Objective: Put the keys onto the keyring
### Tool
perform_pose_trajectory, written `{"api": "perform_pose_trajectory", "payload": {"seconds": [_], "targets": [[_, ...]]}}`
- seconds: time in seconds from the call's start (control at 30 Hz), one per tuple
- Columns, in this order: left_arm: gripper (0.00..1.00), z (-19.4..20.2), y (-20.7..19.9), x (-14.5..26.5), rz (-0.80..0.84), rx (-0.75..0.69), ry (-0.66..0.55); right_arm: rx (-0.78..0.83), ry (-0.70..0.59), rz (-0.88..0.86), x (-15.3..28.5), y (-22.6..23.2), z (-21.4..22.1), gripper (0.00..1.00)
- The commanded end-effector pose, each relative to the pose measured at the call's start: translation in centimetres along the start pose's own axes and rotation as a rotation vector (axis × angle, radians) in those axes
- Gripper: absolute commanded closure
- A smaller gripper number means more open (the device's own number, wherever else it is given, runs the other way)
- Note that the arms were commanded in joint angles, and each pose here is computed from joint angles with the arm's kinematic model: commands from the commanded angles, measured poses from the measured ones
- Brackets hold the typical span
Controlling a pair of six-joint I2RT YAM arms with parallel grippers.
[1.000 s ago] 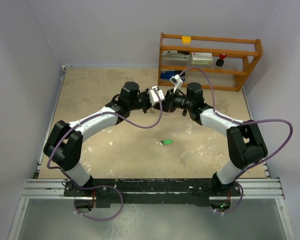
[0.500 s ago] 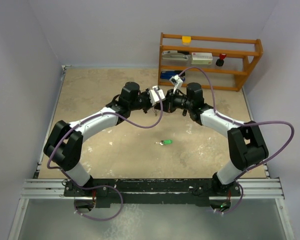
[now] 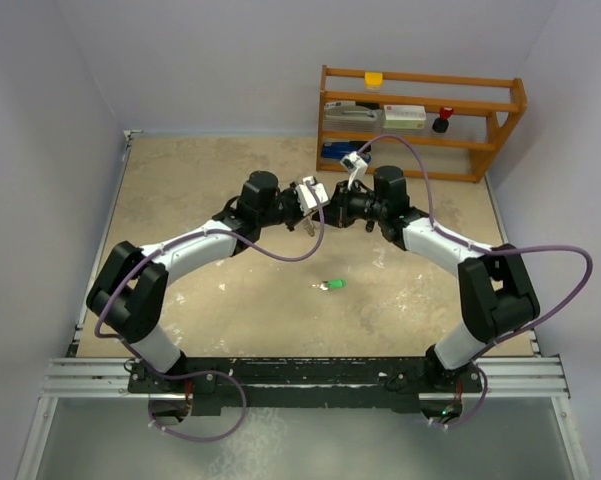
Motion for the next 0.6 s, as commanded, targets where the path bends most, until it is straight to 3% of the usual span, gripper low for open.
{"api": "perform_pose_trajectory", "payload": {"seconds": [0.0,0.37,0.57], "targets": [[0.99,-1.8,0.7,0.7,-0.051,-0.019,-0.079,0.105,-0.08,-0.046,1.0,2.4,-2.6,1.0],[1.0,-1.4,0.5,0.7,-0.085,0.012,-0.081,0.11,-0.041,-0.009,1.3,2.7,-3.0,1.0],[0.87,-0.8,0.6,1.7,-0.259,0.099,-0.091,0.129,0.041,0.105,1.6,3.0,-4.7,1.0]]}}
Point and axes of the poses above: each gripper's point midway between its finger pads, its own x axis back along the fingers, its own y axis along the line the jaws close on, z = x × y, the point moved 10 cm from there along x, back along the fingers, and after that the axes turned 10 degrees about -x, right-handed, at the moved point
